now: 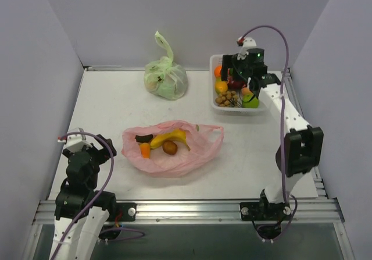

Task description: Untie the knot of the plastic bag and take out the fruit

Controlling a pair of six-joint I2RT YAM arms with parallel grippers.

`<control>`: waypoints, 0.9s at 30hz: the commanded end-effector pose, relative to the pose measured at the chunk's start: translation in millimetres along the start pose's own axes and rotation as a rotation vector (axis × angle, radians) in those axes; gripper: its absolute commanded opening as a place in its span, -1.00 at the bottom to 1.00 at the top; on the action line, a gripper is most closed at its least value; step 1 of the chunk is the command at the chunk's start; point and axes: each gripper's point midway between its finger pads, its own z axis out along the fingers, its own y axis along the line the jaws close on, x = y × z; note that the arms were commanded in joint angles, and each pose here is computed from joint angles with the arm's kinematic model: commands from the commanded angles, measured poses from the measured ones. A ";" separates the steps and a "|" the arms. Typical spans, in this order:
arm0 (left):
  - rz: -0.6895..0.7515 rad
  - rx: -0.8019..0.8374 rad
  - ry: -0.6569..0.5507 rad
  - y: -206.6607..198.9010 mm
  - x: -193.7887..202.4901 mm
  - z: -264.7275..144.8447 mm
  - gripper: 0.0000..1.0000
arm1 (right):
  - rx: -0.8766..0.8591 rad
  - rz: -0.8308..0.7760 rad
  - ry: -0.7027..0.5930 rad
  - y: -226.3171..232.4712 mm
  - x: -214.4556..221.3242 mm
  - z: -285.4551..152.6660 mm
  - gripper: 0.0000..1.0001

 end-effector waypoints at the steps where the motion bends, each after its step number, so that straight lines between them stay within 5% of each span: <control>1: -0.012 0.023 -0.058 -5.8 -15.7 1.1 0.92 | -0.180 -0.169 -0.008 67.8 -1.3 -61.8 1.00; 17: -0.011 0.028 -0.060 -5.9 -16.0 1.1 0.91 | -0.593 -0.333 0.150 262.0 123.2 -205.7 0.79; 27: -0.001 0.044 -0.050 -9.0 -15.1 3.3 0.91 | -0.609 -0.350 0.305 303.1 197.7 -179.2 0.58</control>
